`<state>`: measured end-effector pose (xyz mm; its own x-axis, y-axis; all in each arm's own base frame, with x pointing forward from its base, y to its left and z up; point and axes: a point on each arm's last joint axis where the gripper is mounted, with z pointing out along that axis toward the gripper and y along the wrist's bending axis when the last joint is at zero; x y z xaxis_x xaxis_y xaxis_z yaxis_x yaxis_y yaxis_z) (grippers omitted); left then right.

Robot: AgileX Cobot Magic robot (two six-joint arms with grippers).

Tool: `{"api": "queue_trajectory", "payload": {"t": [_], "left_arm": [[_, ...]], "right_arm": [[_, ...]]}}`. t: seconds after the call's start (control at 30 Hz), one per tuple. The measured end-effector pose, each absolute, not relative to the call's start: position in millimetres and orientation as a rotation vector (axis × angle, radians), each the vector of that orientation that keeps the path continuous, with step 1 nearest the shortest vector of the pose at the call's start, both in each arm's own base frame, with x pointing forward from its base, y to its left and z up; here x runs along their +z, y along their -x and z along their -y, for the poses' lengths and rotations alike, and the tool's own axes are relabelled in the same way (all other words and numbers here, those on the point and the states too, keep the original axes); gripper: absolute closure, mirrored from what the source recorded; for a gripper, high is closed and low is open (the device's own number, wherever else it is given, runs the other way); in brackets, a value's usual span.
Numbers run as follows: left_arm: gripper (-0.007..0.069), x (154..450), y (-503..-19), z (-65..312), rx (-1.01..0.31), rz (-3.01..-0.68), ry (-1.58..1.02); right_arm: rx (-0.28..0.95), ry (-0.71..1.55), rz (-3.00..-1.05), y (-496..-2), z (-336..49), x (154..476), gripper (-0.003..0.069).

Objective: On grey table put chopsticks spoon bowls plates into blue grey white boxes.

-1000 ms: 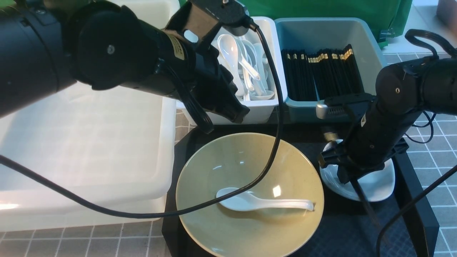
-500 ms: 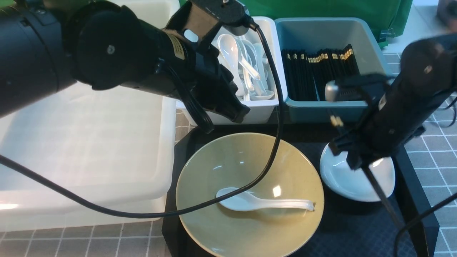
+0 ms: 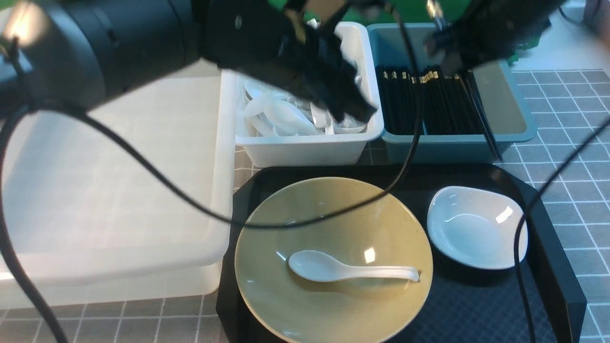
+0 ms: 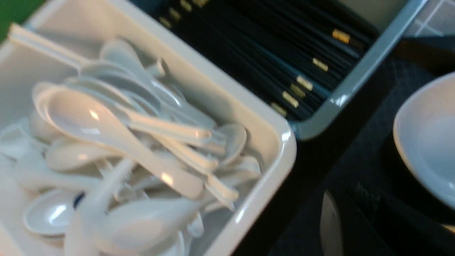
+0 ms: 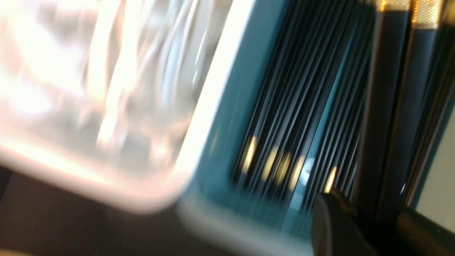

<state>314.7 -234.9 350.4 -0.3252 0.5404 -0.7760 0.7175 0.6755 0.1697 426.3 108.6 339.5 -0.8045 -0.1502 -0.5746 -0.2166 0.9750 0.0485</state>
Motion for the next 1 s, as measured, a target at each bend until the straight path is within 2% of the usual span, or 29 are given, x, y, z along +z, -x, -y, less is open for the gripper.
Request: {"api": "queue_trajectory", "payload": {"t": [0.2, 0.33, 0.43, 0.5, 0.53, 0.67, 0.73, 0.83, 0.93, 1.0], "left_arm": [[0.0636, 366.3, -318.3, 234.4, -0.203, -1.926, -0.986], [0.0636, 366.8, -321.2, 230.7, -0.180, -1.921, -0.983], [0.0636, 367.4, -325.8, 225.0, -0.179, -1.927, -0.951], [0.0636, 368.6, -333.8, 214.3, -0.178, -1.939, -0.890], [0.0636, 368.6, -333.8, 214.4, -0.180, -1.940, -0.888], [0.0636, 368.9, -341.5, 202.1, -0.188, -1.964, -0.828], [0.0636, 368.9, -343.9, 198.0, -0.189, -1.971, -0.810], [0.0636, 368.8, -347.2, 191.9, -0.191, -1.984, -0.781], [0.0636, 372.7, -346.2, 182.0, -0.194, -2.015, -0.745], [0.0636, 375.6, -343.9, 177.4, -0.191, -2.029, -0.739]], "right_arm": [[0.173, 0.096, -2.355, -483.6, -91.9, 347.1, 0.0514], [0.186, 0.010, -2.292, -510.1, -79.8, 333.4, 0.0514], [0.183, -0.017, -2.285, -526.4, -74.8, 311.1, 0.0514], [0.189, -0.061, -2.318, -540.0, -72.1, 278.9, 0.0514], [0.189, -0.064, -2.322, -540.8, -72.2, 276.6, 0.0514], [0.180, -0.089, -2.442, -548.3, -73.0, 230.6, 0.0509], [0.170, -0.091, -2.504, -547.2, -72.9, 217.7, 0.0482], [0.158, -0.085, -2.573, -542.3, -72.4, 214.9, 0.0399], [0.132, -0.006, -2.616, -535.0, -71.7, 233.8, 0.0285], [0.127, 0.031, -2.626, -531.3, -71.7, 244.0, 0.0261]]}}
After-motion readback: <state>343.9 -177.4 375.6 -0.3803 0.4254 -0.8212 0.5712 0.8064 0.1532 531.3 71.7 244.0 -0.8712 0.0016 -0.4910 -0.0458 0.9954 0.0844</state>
